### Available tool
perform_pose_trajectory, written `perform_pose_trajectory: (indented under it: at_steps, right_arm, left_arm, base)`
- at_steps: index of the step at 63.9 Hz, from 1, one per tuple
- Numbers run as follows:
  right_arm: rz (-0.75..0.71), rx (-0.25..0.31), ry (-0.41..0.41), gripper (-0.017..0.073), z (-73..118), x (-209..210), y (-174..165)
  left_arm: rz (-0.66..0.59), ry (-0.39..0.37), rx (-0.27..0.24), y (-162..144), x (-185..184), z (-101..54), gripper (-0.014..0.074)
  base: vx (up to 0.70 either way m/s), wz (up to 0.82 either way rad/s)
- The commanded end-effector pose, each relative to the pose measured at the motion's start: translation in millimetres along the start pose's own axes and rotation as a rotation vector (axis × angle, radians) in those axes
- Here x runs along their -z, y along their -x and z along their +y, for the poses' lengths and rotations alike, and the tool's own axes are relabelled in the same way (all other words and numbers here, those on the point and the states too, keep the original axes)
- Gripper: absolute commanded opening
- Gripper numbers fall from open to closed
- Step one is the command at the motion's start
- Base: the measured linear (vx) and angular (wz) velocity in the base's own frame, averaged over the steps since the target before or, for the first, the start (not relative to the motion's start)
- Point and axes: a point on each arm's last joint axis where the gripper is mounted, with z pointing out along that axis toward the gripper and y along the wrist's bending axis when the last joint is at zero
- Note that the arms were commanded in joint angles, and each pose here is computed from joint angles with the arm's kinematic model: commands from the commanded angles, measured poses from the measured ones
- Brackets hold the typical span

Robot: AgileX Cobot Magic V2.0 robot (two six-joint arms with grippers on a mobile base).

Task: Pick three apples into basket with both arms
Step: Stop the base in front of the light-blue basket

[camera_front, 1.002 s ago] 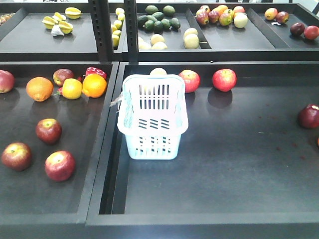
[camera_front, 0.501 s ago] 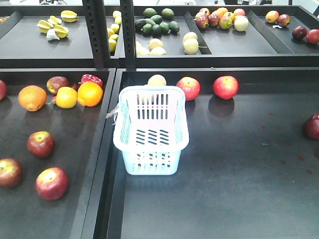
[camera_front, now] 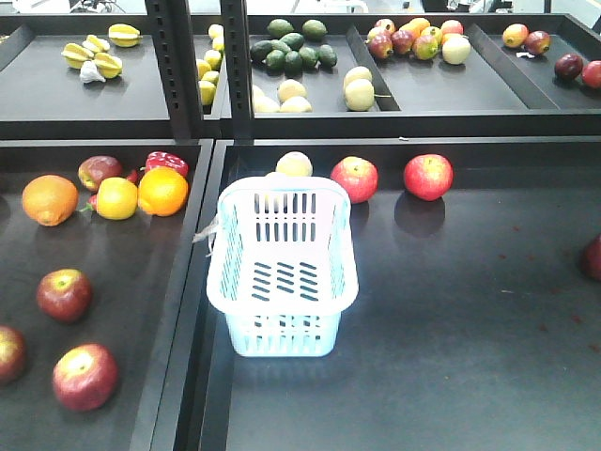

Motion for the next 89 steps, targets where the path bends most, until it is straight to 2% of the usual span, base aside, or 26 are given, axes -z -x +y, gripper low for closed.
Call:
perform_pose_trajectory:
  at_steps: [1,80,82,85,89]
  right_arm:
    - [-0.062,0.008,-0.003,-0.0004,-0.2,0.1,1.5]
    - [-0.062,0.008,-0.003,-0.0004,-0.2,0.1,1.5]
    - [-0.062,0.008,-0.003,-0.0004,-0.2,0.1,1.5]
    - [-0.062,0.008,-0.003,-0.0004,-0.2,0.1,1.5]
    - [-0.062,0.008,-0.003,-0.0004,-0.2,0.1,1.5]
  left_arm:
    - [-0.069,-0.015,0.004,0.9,0.2,-0.4,-0.0006]
    - [-0.07,-0.016,0.006,1.0,0.2,-0.4,-0.0006]
    - [-0.07,-0.016,0.017,1.0,0.2,-0.4,-0.0006]
    - [-0.069,-0.019,0.083,0.9,0.2,-0.5,-0.0006]
    - [-0.065,-0.029,0.27,0.8,0.2,-0.9,-0.0006]
  base:
    - [0.09,-0.01]
    - [0.02,-0.01]
    - [0.0,0.0]
    - [0.0,0.0]
    - [0.0,0.0]
